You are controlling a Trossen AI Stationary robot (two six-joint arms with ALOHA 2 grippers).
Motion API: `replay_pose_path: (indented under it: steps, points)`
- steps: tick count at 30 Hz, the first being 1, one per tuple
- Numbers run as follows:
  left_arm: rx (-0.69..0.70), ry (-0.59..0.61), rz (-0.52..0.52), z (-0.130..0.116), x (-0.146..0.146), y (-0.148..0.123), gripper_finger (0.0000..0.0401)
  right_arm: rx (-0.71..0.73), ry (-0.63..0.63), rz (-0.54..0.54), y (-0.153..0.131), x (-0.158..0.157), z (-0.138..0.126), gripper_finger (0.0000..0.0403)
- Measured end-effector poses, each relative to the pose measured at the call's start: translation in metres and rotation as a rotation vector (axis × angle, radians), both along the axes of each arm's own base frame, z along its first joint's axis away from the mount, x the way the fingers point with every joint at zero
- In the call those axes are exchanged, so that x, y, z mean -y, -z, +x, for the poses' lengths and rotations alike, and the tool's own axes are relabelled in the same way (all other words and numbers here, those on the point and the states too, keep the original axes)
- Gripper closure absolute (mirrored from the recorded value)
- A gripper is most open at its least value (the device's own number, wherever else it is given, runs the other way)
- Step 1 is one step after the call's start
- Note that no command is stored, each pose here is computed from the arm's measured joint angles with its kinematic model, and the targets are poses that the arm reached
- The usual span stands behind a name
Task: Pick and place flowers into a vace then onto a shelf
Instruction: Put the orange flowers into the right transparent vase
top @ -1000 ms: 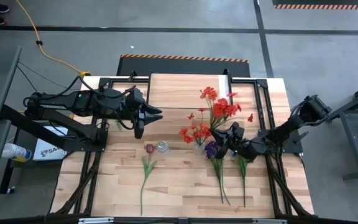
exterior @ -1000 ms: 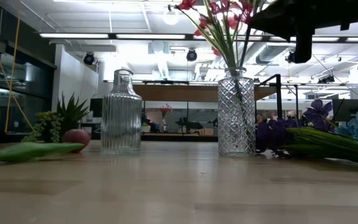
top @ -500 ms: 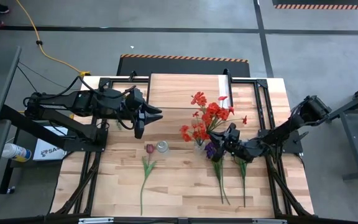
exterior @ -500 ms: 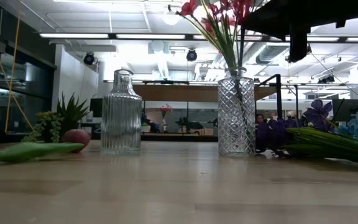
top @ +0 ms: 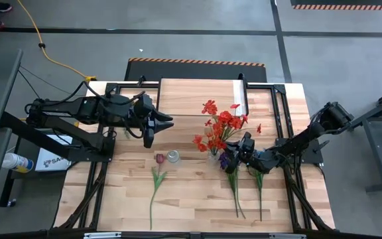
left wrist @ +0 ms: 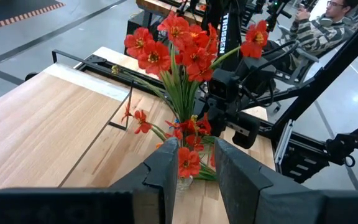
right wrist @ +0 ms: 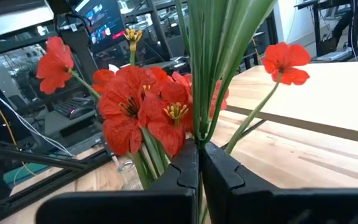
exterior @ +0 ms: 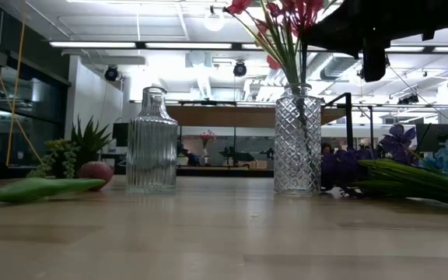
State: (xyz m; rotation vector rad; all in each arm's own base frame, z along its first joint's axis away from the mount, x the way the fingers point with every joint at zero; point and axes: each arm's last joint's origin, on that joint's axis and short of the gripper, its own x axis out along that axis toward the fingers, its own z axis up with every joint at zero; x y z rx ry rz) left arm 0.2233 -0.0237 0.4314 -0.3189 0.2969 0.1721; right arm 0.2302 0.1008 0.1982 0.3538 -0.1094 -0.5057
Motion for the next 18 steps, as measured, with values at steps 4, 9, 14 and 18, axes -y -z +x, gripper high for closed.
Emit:
replay_pose_path:
  steps: [4,9,14,18]
  points:
    - [-0.002,0.006,0.017,0.0000,0.0000,0.0000,0.0263,-0.001,-0.024,-0.001,0.0002,-0.0005,0.0003,0.0403]
    - [-0.002,0.006,0.017,0.0000,0.0000,0.0000,0.0263,-0.013,-0.041,0.019,0.0033,-0.0010,0.0005,0.0400]
    - [-0.001,0.006,0.017,0.0000,0.0000,-0.0001,0.0263,-0.022,-0.038,0.056,0.0073,-0.0008,0.0003,0.0382]
    - [-0.002,0.006,0.018,0.0000,0.0000,0.0000,0.0263,-0.022,-0.065,0.059,0.0072,-0.0015,0.0007,0.0362]
